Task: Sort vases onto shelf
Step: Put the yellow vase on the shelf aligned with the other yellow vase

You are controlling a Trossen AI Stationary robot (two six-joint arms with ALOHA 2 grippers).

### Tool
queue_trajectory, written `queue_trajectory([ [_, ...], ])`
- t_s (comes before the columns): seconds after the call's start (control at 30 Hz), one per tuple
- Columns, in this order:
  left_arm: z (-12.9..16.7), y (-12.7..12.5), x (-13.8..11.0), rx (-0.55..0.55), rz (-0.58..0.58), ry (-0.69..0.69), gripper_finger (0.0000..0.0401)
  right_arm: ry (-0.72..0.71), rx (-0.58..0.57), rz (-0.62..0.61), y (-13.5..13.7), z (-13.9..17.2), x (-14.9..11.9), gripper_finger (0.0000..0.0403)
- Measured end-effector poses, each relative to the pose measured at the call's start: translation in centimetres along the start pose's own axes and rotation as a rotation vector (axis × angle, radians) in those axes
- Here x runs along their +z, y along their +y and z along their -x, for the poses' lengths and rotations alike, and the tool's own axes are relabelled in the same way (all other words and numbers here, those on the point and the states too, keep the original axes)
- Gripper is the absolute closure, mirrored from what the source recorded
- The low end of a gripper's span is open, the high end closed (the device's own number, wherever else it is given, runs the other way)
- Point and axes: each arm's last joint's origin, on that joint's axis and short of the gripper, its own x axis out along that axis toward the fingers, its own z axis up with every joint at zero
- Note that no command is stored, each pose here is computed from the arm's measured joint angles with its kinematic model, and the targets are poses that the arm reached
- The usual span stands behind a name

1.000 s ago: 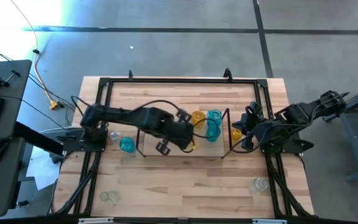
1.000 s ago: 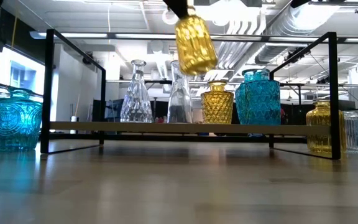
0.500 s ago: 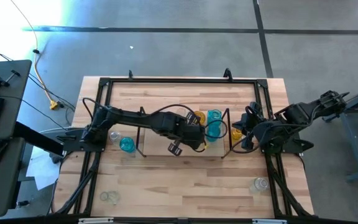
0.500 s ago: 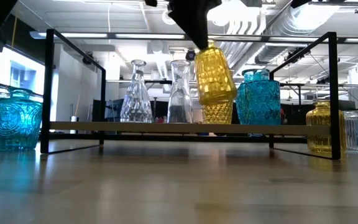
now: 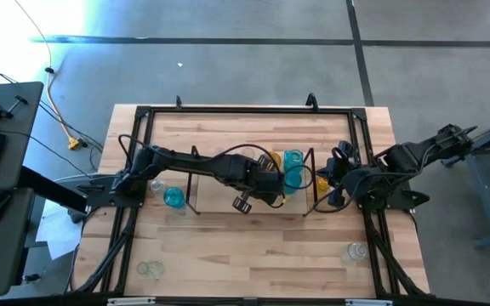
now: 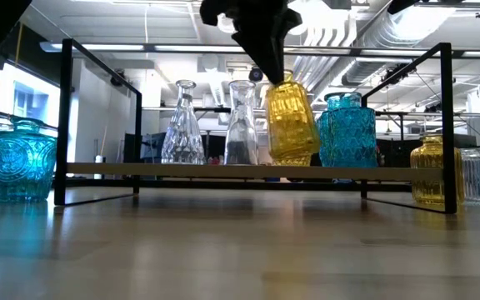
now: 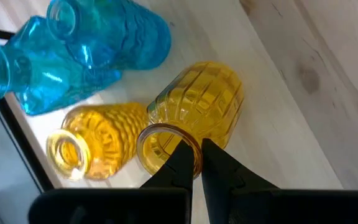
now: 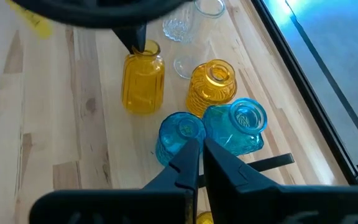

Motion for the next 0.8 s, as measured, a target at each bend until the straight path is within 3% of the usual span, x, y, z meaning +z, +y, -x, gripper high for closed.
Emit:
queue_trajectory([
  [0.23,-0.12,0.09,0.01,-0.005,0.026,-0.005,0.039,0.001,0.0,0.0,0.04,-0.04,0.01,0.0394],
  [0.6,-0.19,0.29,-0.09,-0.013,0.045,-0.009,0.0335,0.003,0.005,-0.011,0.05,-0.04,0.01,0.0394],
  [0.8,0.45,0.71,-0.33,0.027,0.055,-0.01,0.0337,-0.002,-0.006,0.015,0.02,-0.04,0.03,0.0394],
])
